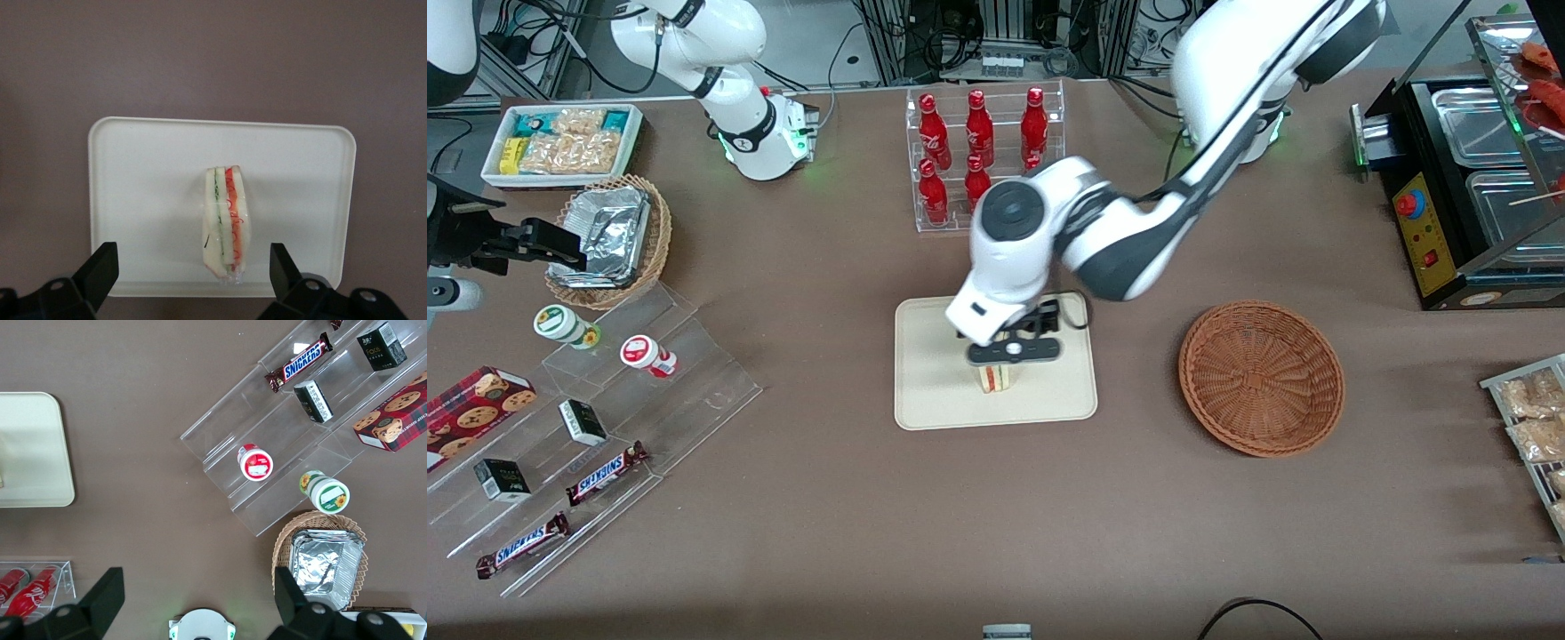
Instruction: Place sandwich from basket to tray
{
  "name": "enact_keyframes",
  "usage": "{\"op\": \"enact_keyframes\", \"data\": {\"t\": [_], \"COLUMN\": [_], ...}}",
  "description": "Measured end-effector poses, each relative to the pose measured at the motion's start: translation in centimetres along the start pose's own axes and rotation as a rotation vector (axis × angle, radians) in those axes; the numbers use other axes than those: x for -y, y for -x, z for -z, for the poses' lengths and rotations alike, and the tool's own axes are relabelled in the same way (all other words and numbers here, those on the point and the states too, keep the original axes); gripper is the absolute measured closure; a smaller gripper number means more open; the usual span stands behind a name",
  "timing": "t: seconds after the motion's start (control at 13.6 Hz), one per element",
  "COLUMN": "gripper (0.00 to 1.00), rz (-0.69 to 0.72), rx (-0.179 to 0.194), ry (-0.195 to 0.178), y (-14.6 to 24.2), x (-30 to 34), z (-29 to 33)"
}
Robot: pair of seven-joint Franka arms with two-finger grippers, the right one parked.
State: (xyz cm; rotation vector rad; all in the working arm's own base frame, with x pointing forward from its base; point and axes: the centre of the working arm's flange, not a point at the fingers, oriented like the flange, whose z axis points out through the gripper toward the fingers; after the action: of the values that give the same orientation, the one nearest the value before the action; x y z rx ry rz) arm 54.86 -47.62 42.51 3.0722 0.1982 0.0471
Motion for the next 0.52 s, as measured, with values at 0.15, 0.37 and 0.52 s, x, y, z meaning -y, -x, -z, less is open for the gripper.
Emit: {"op": "enact_keyframes", "data": {"t": [0.15, 0.37, 0.52], "gripper": [0.00, 0.00, 0.00], "rz": [0.068, 0.046, -0.006], "rx": [0.001, 0.039, 0.067], "ry": [-0.036, -0.090, -0.108], "y": [-2.0, -4.6, -6.2], "x": [4.7, 13.2, 19.8], "z": [5.8, 11.6, 14.1]}}
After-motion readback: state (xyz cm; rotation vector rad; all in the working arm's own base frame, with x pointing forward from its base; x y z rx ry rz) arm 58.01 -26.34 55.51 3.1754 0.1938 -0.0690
